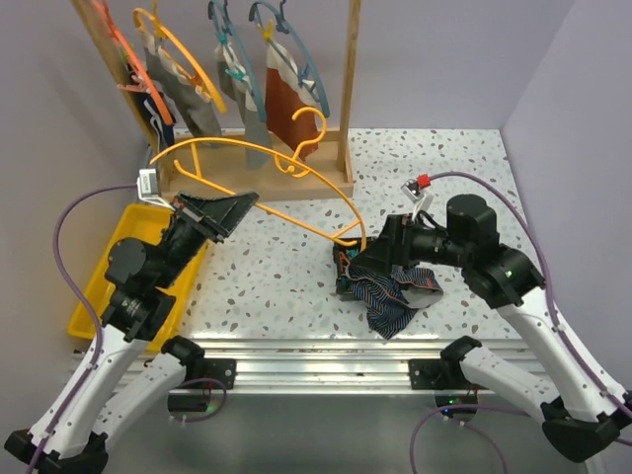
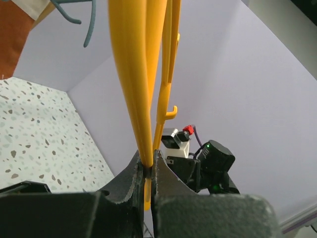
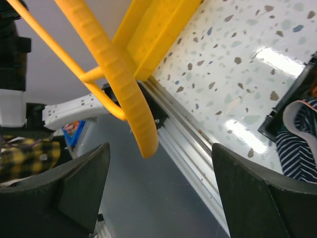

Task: Remove the underwear clipped to the hanger
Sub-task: Place the clamp in the bin, then place the hanger at the clothesline.

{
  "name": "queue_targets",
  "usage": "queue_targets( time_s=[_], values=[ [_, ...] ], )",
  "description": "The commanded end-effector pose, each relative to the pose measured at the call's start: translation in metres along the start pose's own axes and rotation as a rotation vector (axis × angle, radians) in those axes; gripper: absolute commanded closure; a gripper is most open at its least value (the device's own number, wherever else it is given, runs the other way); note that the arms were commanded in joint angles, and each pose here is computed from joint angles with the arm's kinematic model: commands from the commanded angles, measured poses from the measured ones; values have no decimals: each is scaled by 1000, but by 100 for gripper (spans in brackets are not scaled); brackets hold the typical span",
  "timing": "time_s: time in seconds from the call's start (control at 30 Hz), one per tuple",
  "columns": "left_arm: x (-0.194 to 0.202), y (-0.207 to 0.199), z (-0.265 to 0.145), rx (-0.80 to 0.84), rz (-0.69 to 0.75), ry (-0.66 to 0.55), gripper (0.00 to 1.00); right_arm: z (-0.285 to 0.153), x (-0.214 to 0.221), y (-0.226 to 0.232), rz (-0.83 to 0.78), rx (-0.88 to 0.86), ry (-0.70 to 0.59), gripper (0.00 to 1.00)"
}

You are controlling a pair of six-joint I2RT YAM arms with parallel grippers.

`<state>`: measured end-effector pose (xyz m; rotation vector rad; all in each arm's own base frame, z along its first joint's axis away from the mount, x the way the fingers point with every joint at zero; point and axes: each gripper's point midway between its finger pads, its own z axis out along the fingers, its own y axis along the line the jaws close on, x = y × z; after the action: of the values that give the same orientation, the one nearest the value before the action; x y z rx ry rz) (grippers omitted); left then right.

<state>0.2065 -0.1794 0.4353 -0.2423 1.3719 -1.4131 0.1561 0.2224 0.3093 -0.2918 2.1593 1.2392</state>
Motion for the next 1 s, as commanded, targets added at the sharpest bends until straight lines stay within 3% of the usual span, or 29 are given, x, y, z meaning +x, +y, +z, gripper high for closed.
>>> queue_targets(
  time_s=[0.0,0.17,0.27,0.43,0.47,0.53,0.6,0.63,0.67,0.7,0.77,0.8,0.87,0.9,0.97],
  values=[
    [-3,-23,3,143,-67,-15,100,-1,-9,41,-42,-215,5,13],
    [6,-24,6,163,-99,31,100,0,-22,49,-85,-244,-24,13],
    [12,-19,4,166,-131,47,100,-1,-29,64,-97,-317,-40,19],
    [17,-16,3,200,-183,50,100,0,-29,76,-77,-389,-12,49],
    [18,-16,3,202,-188,55,100,-1,-30,78,-79,-403,-12,62],
    [18,-15,3,205,-191,52,100,-3,-26,82,-67,-428,14,76],
    [17,-16,3,215,-191,42,100,-4,-24,83,-60,-432,27,97],
    [16,-17,3,216,-188,40,100,-5,-24,83,-67,-429,26,100],
    [16,-17,3,215,-179,39,91,-6,-22,81,-63,-416,36,100],
    [15,-15,3,200,-175,37,56,-8,-24,82,-72,-407,26,100],
    [11,-14,3,170,-137,21,23,-8,-21,76,-80,-367,34,100],
    [13,5,5,66,-134,22,0,-9,-24,75,-111,-348,22,100],
    [-2,3,3,-12,-64,-14,0,-5,-21,61,-85,-268,36,100],
    [-1,35,-2,-187,-64,-20,0,-6,-23,59,-89,-245,32,100],
    [-16,33,-12,-259,-21,-60,0,-3,-20,46,-89,-185,38,100]
  ],
)
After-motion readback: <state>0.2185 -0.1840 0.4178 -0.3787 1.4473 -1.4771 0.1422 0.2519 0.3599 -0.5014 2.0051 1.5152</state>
